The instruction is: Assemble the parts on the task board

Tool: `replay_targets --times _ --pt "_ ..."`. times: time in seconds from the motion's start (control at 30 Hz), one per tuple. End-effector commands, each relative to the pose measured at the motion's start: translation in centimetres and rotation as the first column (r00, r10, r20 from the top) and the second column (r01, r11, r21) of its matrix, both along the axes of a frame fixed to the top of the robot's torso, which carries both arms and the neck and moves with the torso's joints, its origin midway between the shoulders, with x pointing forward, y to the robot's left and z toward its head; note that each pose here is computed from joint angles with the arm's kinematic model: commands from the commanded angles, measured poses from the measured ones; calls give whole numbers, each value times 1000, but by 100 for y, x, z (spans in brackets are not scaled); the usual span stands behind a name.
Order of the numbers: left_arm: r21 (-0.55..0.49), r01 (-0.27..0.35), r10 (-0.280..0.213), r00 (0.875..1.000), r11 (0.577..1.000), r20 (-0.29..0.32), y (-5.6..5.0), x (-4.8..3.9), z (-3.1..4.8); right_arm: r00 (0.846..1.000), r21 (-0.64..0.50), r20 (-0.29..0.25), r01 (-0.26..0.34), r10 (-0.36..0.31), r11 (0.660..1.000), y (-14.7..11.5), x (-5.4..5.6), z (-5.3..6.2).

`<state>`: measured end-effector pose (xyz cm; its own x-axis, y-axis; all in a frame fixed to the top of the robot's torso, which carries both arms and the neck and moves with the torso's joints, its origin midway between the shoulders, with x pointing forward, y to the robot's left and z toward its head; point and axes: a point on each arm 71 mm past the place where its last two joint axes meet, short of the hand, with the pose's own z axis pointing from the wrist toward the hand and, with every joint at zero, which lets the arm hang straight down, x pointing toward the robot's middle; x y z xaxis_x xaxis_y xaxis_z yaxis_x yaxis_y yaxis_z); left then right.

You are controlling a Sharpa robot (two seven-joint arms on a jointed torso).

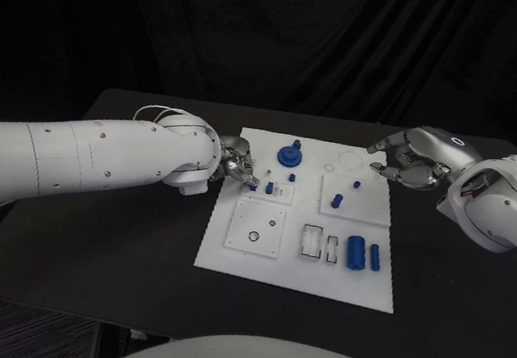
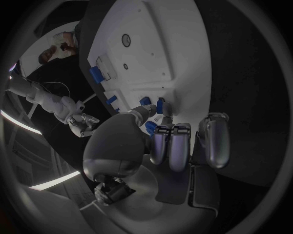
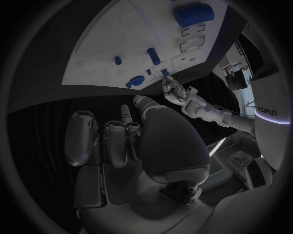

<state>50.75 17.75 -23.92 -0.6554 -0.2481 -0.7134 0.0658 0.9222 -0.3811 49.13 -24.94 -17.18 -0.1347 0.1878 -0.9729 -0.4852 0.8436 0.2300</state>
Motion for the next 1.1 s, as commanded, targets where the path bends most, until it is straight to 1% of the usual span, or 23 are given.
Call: replay_targets --times 0.03,0.63,1.1 --pt "5 24 -24 999 1000 -25 -28 -39 -60 1000 -6 -9 21 -21 1000 -16 1 -14" --pt "10 13 -13 1000 1000 -28 10 -40 -81 1000 -8 -12 24 -24 1000 -19 4 -18" --pt "11 18 -18 999 1000 -34 4 -43 -87 999 -10 -15 28 -28 1000 -21 7 -22"
